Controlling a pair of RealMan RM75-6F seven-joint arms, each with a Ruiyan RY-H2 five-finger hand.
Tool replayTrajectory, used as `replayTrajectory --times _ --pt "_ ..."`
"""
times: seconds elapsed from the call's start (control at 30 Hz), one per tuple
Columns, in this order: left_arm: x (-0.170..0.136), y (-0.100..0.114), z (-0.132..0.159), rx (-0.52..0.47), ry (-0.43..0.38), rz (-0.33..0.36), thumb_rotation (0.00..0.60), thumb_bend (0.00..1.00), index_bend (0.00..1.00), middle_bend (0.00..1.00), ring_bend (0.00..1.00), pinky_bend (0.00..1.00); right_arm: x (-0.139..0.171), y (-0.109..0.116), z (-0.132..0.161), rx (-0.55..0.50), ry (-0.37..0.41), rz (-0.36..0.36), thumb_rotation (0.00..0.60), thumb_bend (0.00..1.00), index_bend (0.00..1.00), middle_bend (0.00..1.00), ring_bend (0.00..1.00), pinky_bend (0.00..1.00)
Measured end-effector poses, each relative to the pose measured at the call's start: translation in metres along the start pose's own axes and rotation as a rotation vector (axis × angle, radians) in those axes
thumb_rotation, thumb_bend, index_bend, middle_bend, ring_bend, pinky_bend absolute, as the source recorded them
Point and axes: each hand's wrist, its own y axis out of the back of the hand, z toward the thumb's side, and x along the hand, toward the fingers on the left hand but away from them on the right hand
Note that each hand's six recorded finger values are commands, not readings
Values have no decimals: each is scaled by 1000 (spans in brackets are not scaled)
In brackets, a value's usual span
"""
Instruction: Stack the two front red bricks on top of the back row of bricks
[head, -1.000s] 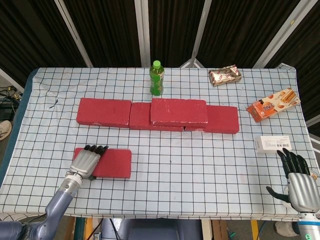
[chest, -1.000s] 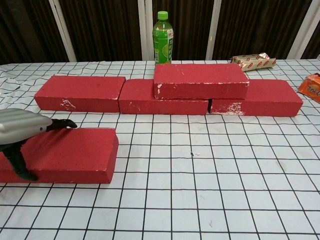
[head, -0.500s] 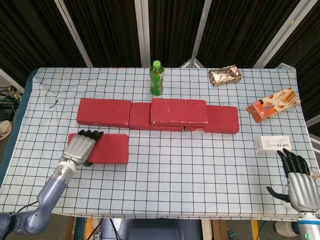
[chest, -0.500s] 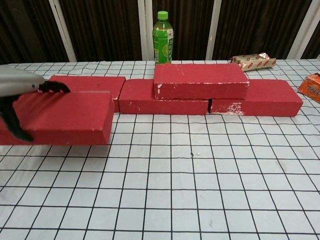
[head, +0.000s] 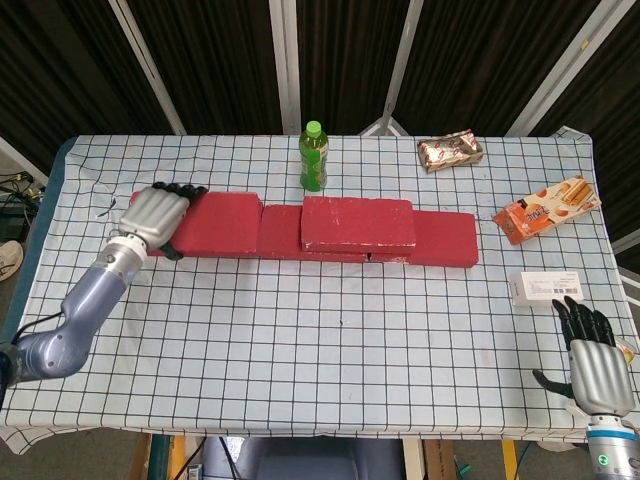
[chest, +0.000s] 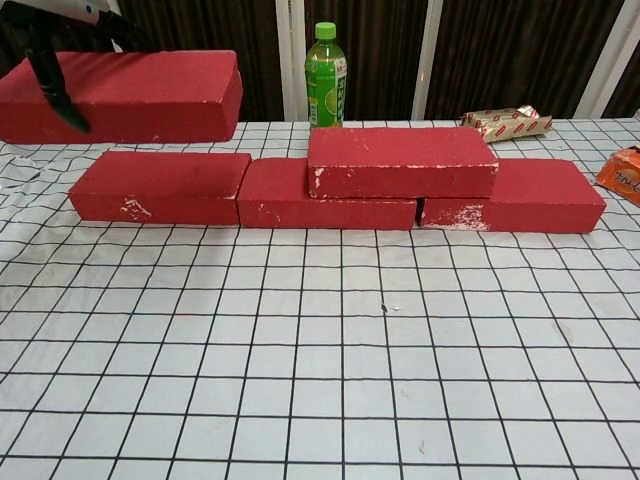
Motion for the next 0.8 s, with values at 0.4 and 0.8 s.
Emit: replayTrajectory --times 0.4,0.8 --pt "73 -3 -1 -10 13 -18 600 79 314 276 201 276 -7 -2 -6 38 -72 -20 600 193 0 0 0 0" --pt "116 -24 39 -14 -80 -86 600 79 312 256 184 276 -6 1 -11 53 -112 -37 600 192 0 0 0 0"
